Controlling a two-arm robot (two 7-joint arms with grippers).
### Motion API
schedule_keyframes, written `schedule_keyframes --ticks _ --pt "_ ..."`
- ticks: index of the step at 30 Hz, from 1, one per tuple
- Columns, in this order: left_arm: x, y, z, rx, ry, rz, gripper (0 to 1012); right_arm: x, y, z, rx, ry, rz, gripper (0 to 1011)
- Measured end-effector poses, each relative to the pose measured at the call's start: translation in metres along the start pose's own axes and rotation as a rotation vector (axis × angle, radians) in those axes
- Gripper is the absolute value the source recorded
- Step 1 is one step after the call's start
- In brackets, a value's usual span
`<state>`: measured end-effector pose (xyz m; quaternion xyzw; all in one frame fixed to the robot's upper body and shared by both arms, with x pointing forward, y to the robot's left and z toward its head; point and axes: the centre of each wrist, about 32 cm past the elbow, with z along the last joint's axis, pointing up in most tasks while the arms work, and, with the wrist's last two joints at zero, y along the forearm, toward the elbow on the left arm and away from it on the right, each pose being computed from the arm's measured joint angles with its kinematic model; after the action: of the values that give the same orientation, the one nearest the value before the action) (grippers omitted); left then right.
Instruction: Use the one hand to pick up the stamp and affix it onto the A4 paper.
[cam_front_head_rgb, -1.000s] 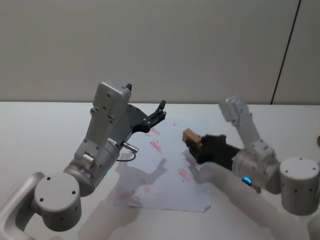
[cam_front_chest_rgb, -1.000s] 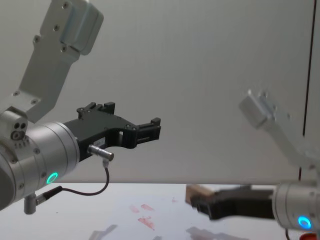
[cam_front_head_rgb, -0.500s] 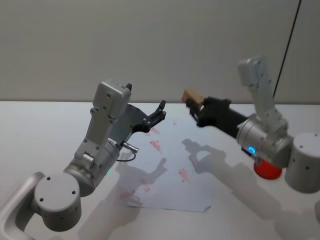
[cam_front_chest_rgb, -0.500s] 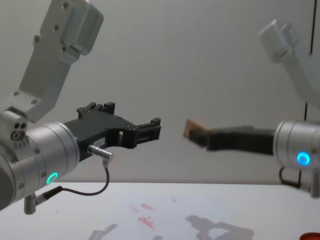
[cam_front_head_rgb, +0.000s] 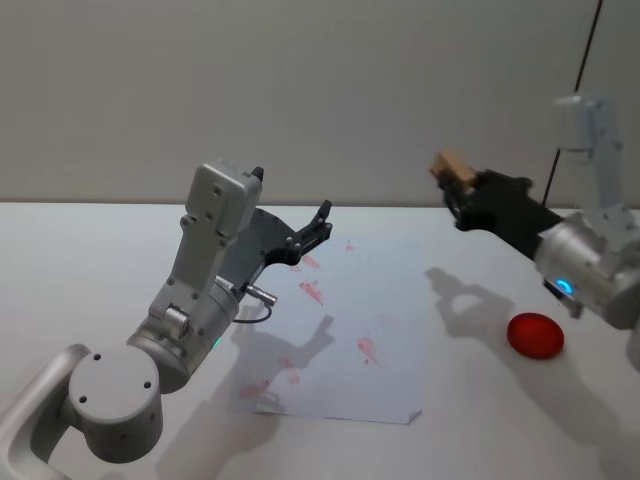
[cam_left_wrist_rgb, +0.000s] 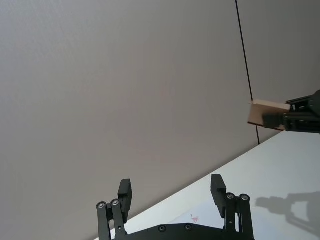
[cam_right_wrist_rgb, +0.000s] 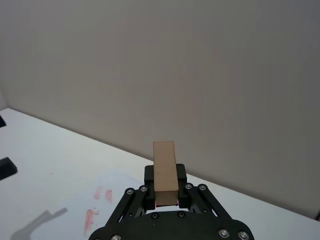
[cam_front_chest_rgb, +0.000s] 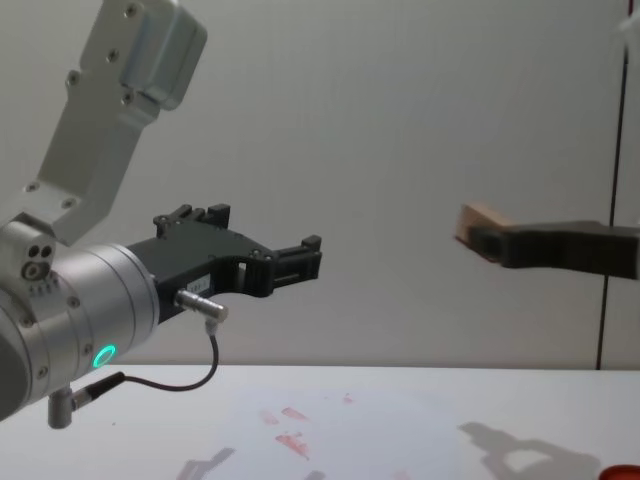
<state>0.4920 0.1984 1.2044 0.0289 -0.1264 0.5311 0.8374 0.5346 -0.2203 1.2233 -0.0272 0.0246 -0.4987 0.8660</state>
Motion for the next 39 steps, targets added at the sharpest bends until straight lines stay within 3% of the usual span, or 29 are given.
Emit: schedule_keyframes --ticks 14,39 --pt "0.0000 0.0000 0.0000 0.000 0.000 0.000 1003 0.011 -0.043 -0.017 -0.067 -0.008 -0.090 221" --pt "0.0000 0.0000 0.0000 0.000 0.000 0.000 1003 0.015 -0.084 -0.055 -0.181 -0.028 -0.168 221"
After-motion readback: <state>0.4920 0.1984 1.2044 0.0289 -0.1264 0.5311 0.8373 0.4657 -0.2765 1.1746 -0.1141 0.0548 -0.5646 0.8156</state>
